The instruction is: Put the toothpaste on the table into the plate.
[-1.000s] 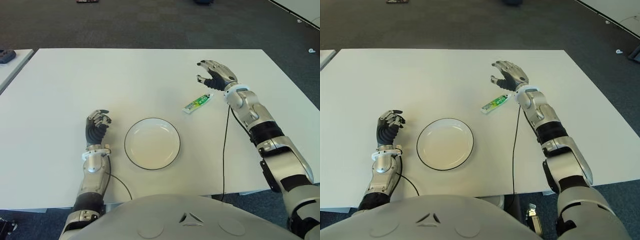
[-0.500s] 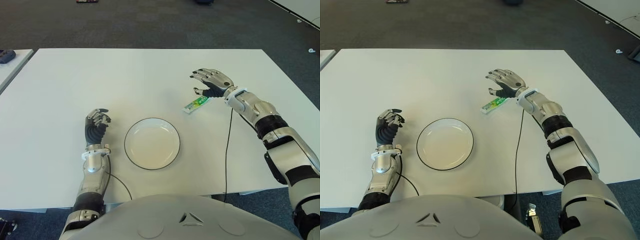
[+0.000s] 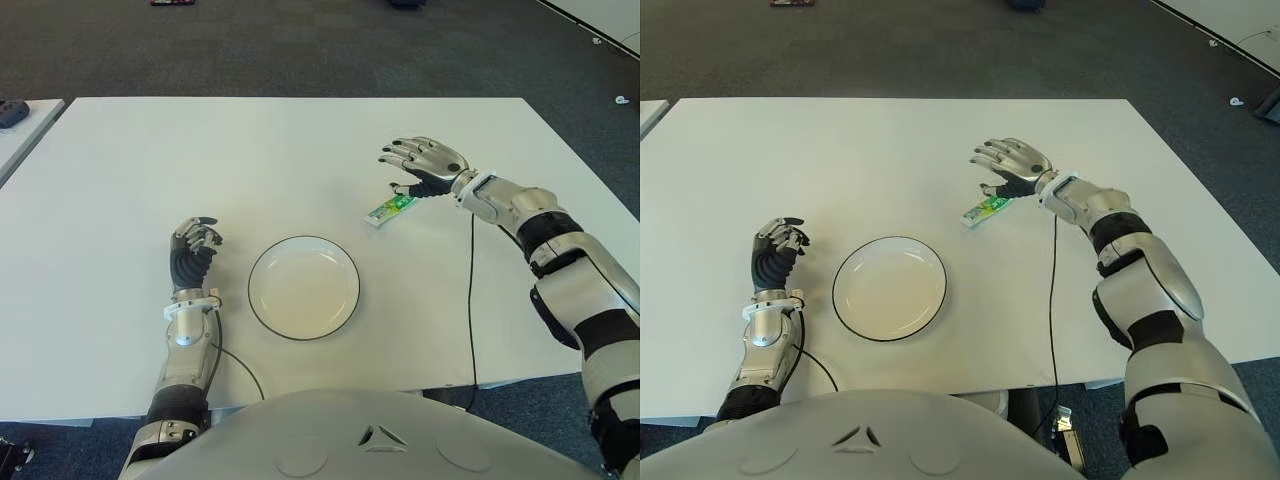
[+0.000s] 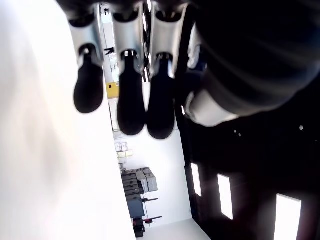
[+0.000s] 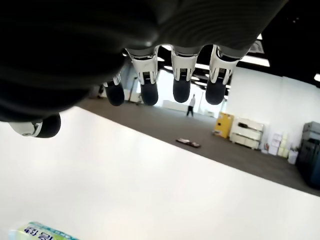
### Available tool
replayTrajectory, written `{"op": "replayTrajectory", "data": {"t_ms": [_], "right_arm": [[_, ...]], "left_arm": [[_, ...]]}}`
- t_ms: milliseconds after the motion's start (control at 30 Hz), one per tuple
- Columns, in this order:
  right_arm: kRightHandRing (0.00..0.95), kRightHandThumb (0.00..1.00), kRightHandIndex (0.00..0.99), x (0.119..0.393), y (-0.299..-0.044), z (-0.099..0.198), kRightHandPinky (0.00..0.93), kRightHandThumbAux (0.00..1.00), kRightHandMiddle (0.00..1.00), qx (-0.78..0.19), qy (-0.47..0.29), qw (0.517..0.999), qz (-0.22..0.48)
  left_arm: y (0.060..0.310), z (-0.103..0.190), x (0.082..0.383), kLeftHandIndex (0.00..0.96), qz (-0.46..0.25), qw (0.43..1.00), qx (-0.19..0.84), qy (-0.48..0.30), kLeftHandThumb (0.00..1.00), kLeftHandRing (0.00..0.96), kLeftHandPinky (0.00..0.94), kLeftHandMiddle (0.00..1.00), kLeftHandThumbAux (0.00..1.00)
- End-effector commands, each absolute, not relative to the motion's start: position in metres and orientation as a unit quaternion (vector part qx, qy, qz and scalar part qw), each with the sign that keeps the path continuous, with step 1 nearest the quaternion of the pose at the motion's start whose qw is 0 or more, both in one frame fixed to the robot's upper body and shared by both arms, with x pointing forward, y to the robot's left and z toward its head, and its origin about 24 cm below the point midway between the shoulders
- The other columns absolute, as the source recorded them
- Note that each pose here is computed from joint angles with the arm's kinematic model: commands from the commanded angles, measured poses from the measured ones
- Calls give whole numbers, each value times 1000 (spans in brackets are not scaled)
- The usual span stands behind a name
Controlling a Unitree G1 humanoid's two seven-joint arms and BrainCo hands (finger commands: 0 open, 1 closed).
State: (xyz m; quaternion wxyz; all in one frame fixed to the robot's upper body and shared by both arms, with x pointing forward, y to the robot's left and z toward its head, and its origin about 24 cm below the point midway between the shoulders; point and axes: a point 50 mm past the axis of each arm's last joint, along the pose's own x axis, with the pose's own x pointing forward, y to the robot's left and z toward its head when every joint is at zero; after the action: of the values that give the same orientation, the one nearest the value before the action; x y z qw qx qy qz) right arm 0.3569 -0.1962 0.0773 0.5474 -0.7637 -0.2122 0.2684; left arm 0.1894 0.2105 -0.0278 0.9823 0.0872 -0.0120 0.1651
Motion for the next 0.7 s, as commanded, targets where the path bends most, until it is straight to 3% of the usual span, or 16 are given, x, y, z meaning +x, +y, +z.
{"op": "replayTrajectory", "data": {"t_ms": [33,700], "right_arm": [[0,515,0,356,-192,71,0,165,0,-776,-219,509,301],[0,558,0,354,-200,56,0,166,0,-828,-203,380,359]], "left_arm": [[208,-39,178,434,161,982,93,17,695,652,659,653,718],[209,-38,170,433,176,981,84,25,694,638,639,637,718]]}}
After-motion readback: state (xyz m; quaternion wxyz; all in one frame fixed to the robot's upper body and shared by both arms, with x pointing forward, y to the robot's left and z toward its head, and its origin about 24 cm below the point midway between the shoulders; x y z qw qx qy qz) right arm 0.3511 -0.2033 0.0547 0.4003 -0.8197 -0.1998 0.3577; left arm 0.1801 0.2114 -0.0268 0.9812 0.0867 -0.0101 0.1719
